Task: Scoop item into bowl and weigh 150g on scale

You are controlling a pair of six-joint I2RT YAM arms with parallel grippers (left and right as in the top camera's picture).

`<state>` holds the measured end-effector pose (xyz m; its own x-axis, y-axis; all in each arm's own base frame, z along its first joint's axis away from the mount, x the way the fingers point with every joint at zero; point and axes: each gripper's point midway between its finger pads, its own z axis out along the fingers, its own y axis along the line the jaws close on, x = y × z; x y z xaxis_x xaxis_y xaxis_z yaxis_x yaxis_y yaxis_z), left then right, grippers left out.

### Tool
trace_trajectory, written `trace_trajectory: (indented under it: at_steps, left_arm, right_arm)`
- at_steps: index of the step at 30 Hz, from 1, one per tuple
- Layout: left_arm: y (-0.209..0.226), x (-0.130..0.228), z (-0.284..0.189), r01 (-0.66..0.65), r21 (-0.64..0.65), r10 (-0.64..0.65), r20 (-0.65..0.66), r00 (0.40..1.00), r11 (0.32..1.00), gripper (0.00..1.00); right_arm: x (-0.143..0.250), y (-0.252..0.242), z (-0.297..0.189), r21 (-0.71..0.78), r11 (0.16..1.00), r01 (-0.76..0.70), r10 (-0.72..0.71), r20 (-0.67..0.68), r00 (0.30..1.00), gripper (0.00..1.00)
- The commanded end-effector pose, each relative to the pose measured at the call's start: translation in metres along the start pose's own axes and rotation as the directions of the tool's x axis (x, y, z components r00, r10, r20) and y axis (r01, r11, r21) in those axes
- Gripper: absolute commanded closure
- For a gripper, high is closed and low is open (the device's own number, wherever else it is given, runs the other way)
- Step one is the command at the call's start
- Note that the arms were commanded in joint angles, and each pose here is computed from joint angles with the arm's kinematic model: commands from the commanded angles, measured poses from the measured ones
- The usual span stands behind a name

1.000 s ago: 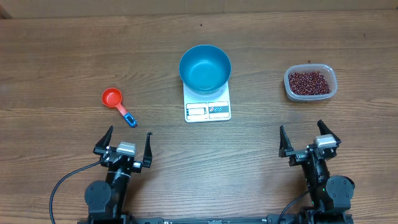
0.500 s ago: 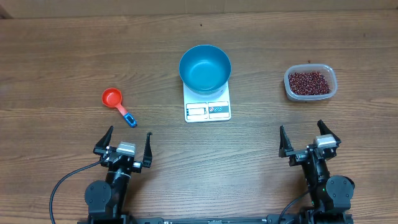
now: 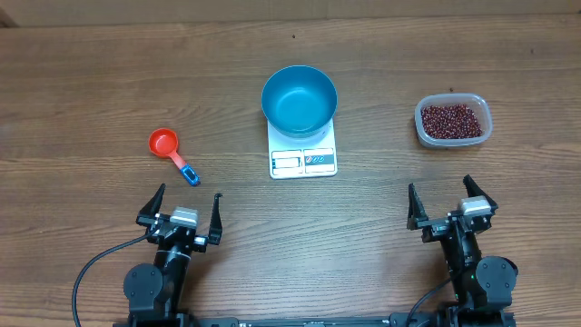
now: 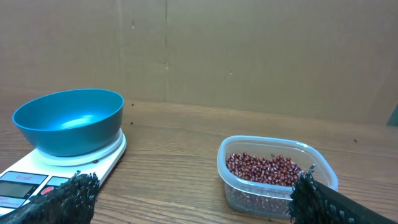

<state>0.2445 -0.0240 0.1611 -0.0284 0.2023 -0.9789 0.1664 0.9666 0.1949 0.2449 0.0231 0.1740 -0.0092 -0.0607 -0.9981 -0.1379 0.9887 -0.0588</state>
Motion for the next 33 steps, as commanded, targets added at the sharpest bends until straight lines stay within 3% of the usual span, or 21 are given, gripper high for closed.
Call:
trace_trajectory:
  at_steps: [1, 12, 18, 22, 33]
  left_arm:
    - [0.000, 0.000, 0.000, 0.014, 0.002, -0.014, 0.007, 1.000, 1.000, 0.01]
    - [0.001, -0.002, 0.000, -0.033, -0.007, 0.033, 0.014, 0.999, 0.999, 0.00]
    - [-0.006, -0.004, -0.001, 0.027, 0.037, -0.028, 0.018, 0.999, 0.999, 0.00]
    - [-0.007, -0.021, -0.003, 0.048, 0.058, -0.051, 0.043, 0.998, 0.997, 0.00]
    - [0.003, -0.084, 0.006, 0.103, 0.115, -0.089, -0.126, 0.988, 0.988, 0.00]
  right_arm:
    - [0.002, 0.000, 0.000, 0.002, 1.000, 0.001, -0.001, 0.004, 1.000, 0.00]
    - [0.002, 0.000, 0.000, 0.002, 1.000, 0.001, -0.001, 0.004, 1.000, 0.00]
    - [0.002, 0.000, 0.000, 0.002, 1.000, 0.001, -0.001, 0.004, 1.000, 0.00]
    - [0.002, 0.000, 0.000, 0.002, 1.000, 0.001, -0.001, 0.004, 1.000, 0.00]
    - [0.002, 0.000, 0.000, 0.002, 1.000, 0.001, -0.001, 0.004, 1.000, 0.00]
